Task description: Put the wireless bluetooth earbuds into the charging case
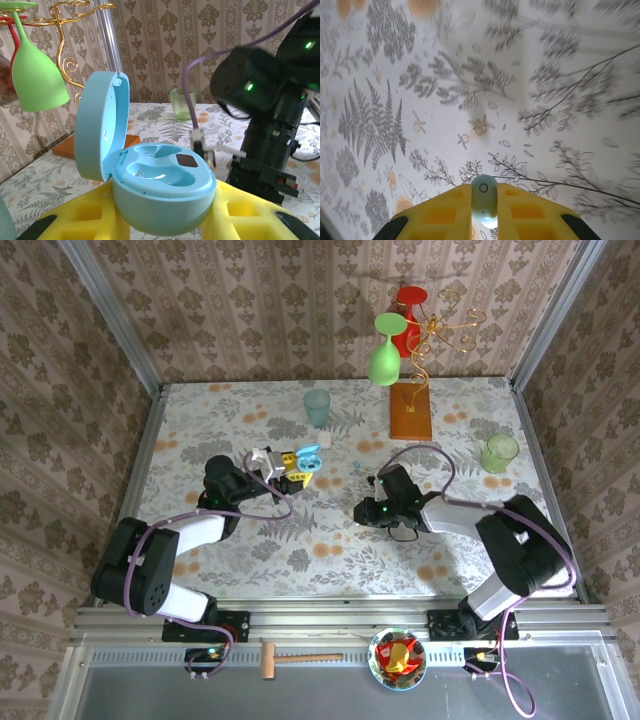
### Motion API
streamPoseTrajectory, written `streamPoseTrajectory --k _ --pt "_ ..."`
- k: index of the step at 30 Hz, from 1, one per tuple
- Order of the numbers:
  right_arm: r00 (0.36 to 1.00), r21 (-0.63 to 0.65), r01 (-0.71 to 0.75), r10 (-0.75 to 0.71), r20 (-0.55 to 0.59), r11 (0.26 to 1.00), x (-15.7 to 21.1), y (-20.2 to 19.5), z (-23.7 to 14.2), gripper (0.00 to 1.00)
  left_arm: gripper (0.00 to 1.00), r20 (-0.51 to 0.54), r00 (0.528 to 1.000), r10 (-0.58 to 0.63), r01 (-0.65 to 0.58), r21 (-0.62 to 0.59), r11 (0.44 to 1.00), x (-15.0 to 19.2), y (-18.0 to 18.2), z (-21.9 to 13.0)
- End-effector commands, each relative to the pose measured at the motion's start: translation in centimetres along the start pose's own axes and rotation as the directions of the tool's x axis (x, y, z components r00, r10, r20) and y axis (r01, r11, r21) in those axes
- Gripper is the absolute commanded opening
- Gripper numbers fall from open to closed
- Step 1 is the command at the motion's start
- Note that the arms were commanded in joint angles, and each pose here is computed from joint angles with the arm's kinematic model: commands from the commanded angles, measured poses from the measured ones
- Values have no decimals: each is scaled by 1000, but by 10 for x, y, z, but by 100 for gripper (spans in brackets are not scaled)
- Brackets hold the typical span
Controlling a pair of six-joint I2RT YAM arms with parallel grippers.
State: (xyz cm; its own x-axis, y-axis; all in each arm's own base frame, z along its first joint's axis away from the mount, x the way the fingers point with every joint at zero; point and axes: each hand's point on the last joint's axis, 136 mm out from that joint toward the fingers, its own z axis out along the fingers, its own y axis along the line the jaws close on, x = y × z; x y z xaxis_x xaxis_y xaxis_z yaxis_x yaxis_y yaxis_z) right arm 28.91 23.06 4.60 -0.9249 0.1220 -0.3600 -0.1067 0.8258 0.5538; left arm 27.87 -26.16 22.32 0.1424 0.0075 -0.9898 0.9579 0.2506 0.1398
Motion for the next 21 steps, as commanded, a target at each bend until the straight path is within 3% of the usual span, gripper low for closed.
streamPoseTrajectory --k 1,6,12,16,21 --pt "980 221 -43 -2 199 974 -28 -16 -33 15 25 32 999 24 -25 12 1000 -11 4 2" --pt "921 388 -133 -31 388 912 -47 -23 -81 15 25 37 999 16 -17 19 1000 -12 4 4" --pt "894 482 -159 -82 441 861 -59 -20 -108 15 25 37 999 15 -16 20 1000 -12 4 5" --pt "886 432 -77 -138 444 899 -67 6 -113 15 25 35 999 7 -8 27 1000 -9 3 7" --pt "850 261 101 -220 480 960 -81 63 -125 15 25 48 999 -5 3 42 999 -10 2 11"
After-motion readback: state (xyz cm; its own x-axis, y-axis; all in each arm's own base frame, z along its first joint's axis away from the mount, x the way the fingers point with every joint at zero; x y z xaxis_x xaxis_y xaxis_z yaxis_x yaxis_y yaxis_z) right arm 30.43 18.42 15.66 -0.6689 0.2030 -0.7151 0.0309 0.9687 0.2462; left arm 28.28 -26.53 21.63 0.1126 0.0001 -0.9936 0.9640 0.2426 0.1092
